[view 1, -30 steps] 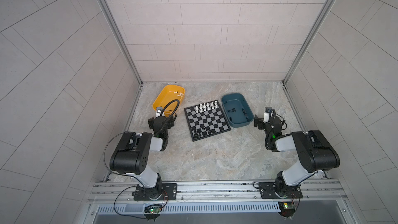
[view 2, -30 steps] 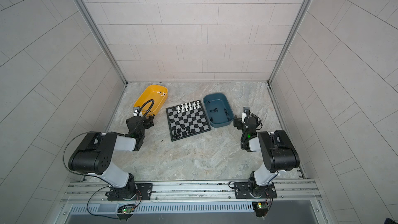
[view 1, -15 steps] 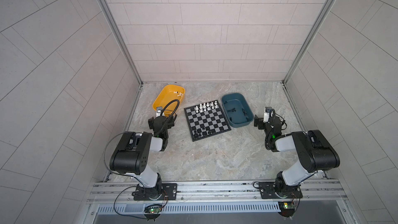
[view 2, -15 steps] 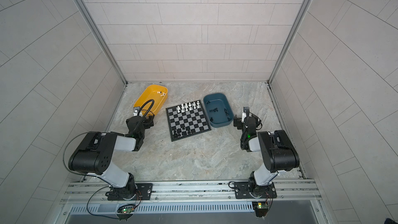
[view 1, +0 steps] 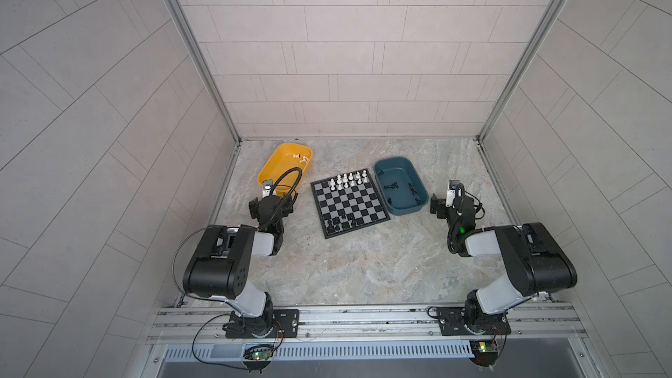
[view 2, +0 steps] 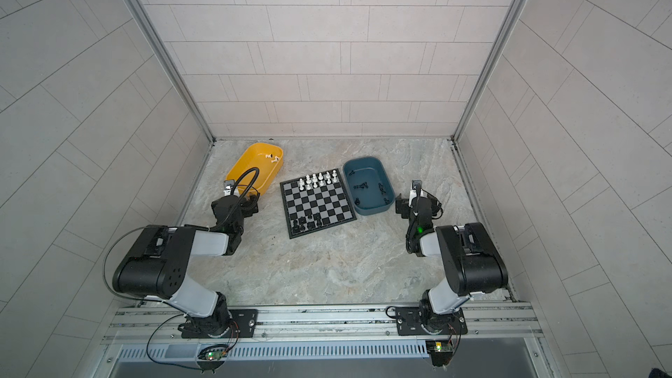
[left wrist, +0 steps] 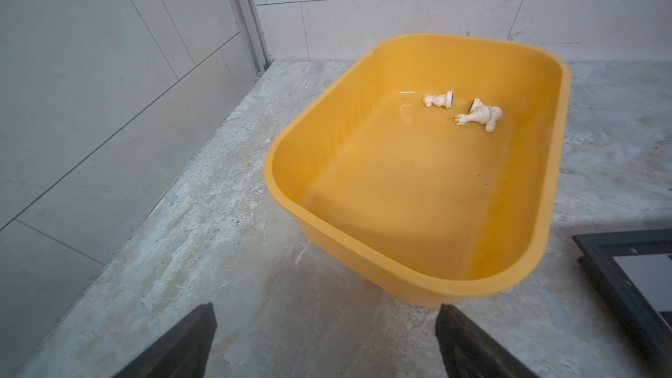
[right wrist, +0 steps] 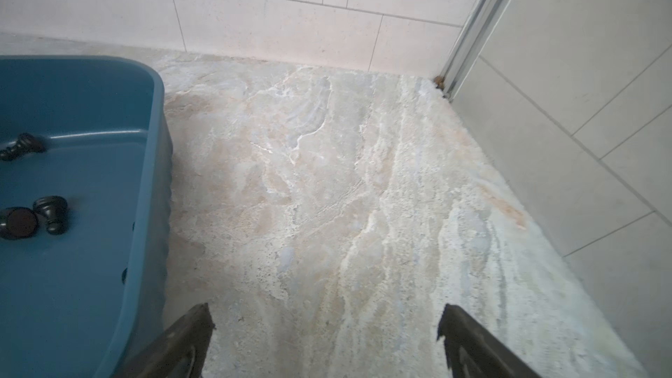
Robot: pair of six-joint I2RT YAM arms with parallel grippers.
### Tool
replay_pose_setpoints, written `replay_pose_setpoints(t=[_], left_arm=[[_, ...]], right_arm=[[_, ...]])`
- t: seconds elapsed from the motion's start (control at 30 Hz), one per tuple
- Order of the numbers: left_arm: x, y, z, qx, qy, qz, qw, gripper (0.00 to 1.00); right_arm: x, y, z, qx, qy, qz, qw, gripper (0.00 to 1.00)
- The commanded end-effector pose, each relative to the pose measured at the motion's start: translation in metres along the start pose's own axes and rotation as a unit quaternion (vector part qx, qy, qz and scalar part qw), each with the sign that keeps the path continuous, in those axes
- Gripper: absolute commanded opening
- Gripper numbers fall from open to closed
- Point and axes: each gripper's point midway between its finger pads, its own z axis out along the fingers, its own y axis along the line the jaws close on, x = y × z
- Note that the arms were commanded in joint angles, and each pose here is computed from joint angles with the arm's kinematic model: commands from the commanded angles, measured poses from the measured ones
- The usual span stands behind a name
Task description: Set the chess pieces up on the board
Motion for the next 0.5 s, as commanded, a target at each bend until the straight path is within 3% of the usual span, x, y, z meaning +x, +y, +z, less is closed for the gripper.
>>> replay_pose_setpoints(t=[0.0, 0.1, 0.17, 0.23, 0.27, 0.33, 0.47], left_arm=[[-0.037, 0.013, -0.012, -0.029, -0.017, -0.014, 0.999, 1.00], [-0.053, 0.021, -0.026, -0.039, -0.007, -0.044, 0.998, 1.00], [-0.065, 0.022, -0.038, -0.035, 0.024, -0.087, 0.995, 1.00], [-0.069, 0.028, -0.047, -0.059, 0.073, -0.151, 0.984, 1.00], [-0.073, 0.026, -0.050, -0.060, 0.095, -0.169, 0.979, 1.00], [-0.076, 0.009, -0.055, -0.027, 0.145, -0.208, 0.967, 1.00], [-0.080, -0.043, -0.078, 0.086, 0.221, -0.204, 0.950, 1.00]], right_arm=[[-0.047, -0.026, -0.016, 0.068, -0.019, 0.018, 0.997, 0.99], [-0.072, -0.050, -0.033, 0.121, -0.027, 0.086, 0.989, 0.99], [-0.079, -0.070, -0.048, 0.157, -0.029, 0.197, 0.967, 0.99], [-0.081, -0.073, -0.055, 0.134, -0.019, 0.301, 0.944, 0.99], [-0.084, -0.064, -0.053, 0.085, -0.017, 0.342, 0.936, 0.99], [-0.104, -0.043, -0.053, -0.006, -0.034, 0.370, 0.929, 0.99], [-0.127, 0.012, -0.065, -0.087, 0.058, 0.320, 0.942, 0.99]])
